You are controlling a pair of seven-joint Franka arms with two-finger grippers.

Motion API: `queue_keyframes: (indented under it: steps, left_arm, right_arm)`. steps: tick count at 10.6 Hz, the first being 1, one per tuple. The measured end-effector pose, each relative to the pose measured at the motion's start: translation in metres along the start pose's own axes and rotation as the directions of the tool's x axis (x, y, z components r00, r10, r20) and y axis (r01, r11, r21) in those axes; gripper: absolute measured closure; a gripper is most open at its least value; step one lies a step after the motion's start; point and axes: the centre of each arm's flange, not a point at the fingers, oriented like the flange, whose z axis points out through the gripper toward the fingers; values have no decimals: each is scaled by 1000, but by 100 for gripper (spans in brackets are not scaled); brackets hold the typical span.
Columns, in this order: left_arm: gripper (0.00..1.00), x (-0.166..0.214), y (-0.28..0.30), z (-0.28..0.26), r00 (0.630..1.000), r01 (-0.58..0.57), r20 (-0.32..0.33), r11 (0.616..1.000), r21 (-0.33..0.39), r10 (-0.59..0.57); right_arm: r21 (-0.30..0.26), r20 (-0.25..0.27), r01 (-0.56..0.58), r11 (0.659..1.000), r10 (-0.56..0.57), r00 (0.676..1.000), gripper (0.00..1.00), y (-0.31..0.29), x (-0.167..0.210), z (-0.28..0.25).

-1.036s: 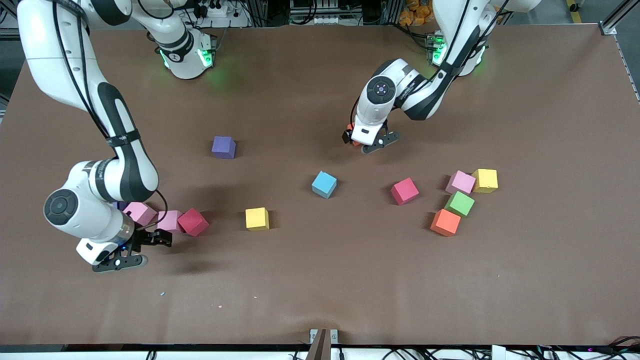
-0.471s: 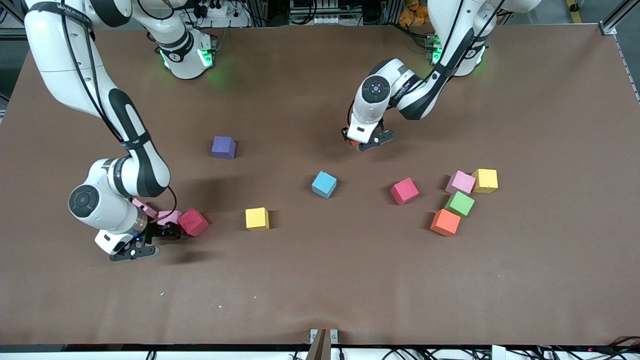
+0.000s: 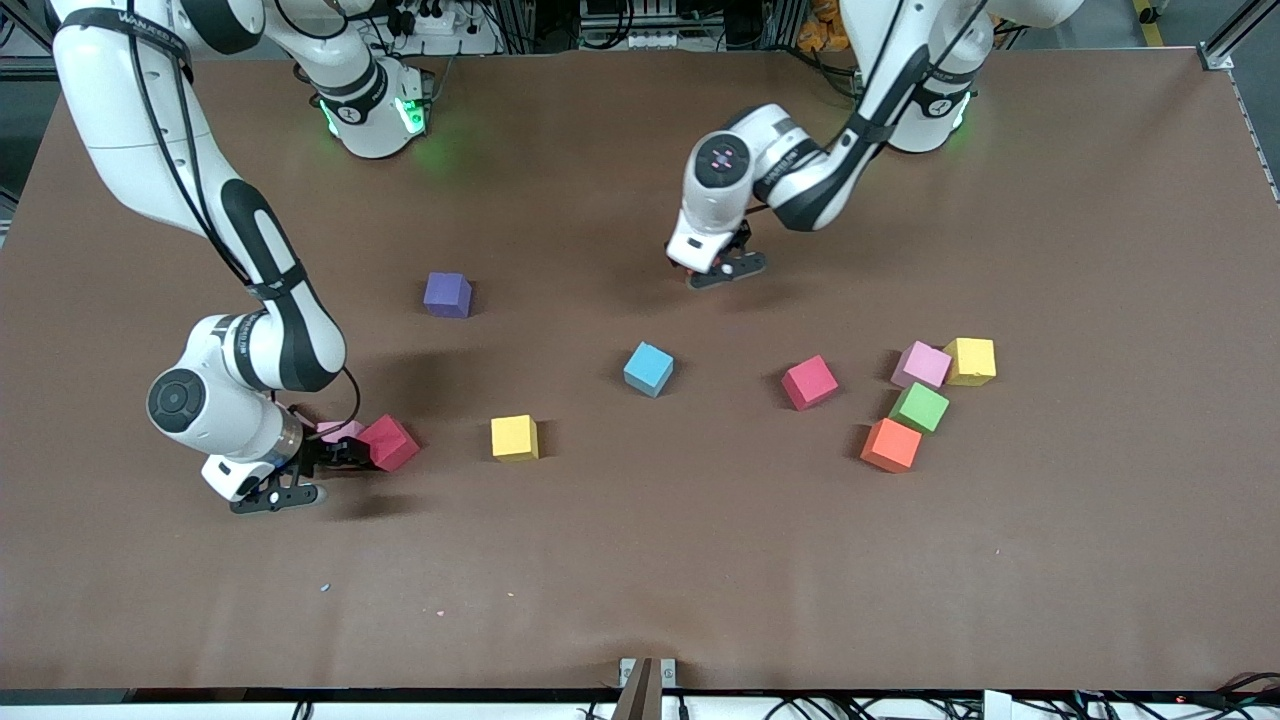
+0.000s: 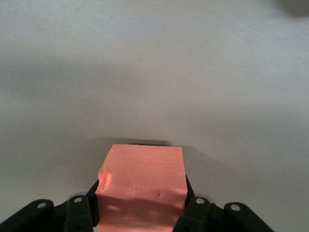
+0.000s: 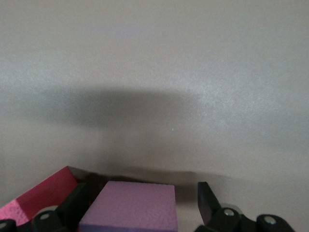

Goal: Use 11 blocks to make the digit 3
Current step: 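Place the orange cube with the left gripper while the right gripper grasps lavender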

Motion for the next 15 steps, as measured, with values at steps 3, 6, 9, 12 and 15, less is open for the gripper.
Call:
queue_keyframes:
  steps: [3,6,9,12,15]
  left_arm:
    - [39,-21,21,-12,988,-153,-12,988,-2,153]
    - [39,-38,50,-2,983,-186,0,982,-15,186]
    - [39,-39,69,19,983,-180,24,983,-26,181]
    - [39,-40,73,21,983,-184,24,982,-33,185]
    - [39,-50,75,29,979,-199,32,980,-23,200]
  right_arm:
    - [1,9,-1,1000,1,1000,0,0,-3,4]
    - [3,19,-1,1000,1,1000,5,-1,-7,7]
    - [8,18,-4,1000,4,1000,38,-2,-6,1]
    - [11,27,-4,1000,4,1000,44,-3,-7,0]
    - [21,64,10,1000,-11,998,44,-3,-1,-11]
